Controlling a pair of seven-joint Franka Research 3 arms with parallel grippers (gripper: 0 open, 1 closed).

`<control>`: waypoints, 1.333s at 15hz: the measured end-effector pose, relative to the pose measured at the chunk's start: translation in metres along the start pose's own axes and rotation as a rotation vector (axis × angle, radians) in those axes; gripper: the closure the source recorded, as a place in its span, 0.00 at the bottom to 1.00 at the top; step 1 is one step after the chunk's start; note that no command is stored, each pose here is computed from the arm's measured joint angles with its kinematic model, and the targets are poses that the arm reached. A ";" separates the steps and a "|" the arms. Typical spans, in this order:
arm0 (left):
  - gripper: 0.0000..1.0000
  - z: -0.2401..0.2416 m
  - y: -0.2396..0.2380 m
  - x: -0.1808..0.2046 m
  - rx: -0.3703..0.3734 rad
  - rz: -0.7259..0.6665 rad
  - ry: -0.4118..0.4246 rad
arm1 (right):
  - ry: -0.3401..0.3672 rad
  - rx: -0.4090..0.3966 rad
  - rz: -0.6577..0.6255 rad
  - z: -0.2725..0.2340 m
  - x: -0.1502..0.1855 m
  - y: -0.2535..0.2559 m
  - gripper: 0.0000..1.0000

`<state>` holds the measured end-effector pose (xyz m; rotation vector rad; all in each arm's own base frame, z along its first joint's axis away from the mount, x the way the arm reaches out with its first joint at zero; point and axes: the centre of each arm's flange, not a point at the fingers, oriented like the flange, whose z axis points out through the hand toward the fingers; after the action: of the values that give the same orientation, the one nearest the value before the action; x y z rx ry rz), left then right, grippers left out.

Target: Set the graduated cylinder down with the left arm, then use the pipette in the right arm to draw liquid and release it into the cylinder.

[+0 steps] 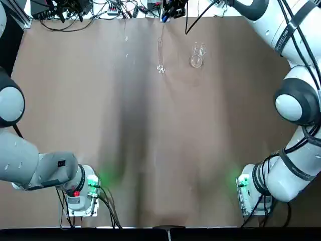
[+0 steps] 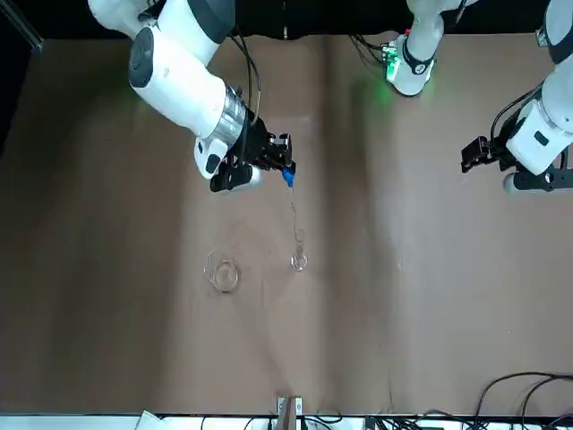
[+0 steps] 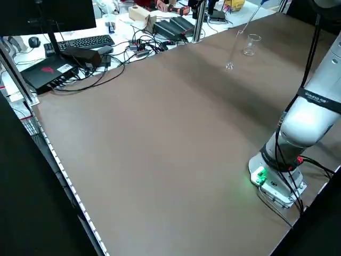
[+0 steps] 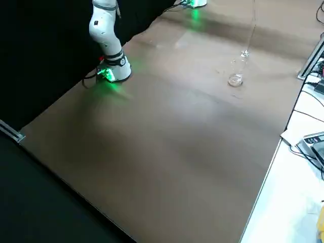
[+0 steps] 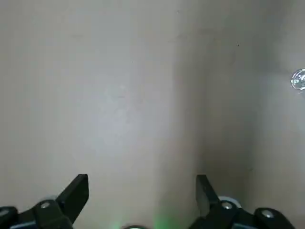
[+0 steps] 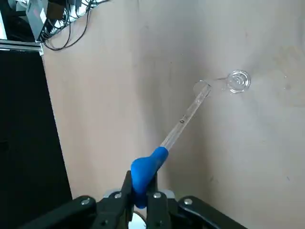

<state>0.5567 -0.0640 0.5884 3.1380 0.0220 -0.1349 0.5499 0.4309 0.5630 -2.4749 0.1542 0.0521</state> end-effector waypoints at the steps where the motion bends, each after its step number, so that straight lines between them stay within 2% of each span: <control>1: 0.00 0.000 0.000 0.000 0.000 0.000 0.000 | 0.000 0.000 0.000 0.000 0.000 0.000 0.87; 20: 0.00 -0.002 0.000 0.001 -0.001 0.013 0.009 | 0.009 0.013 -0.008 0.004 -0.007 -0.009 0.91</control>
<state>0.5576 -0.0641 0.5902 3.1370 0.0018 -0.1200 0.5436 0.4414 0.5661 -2.4626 0.1483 0.0362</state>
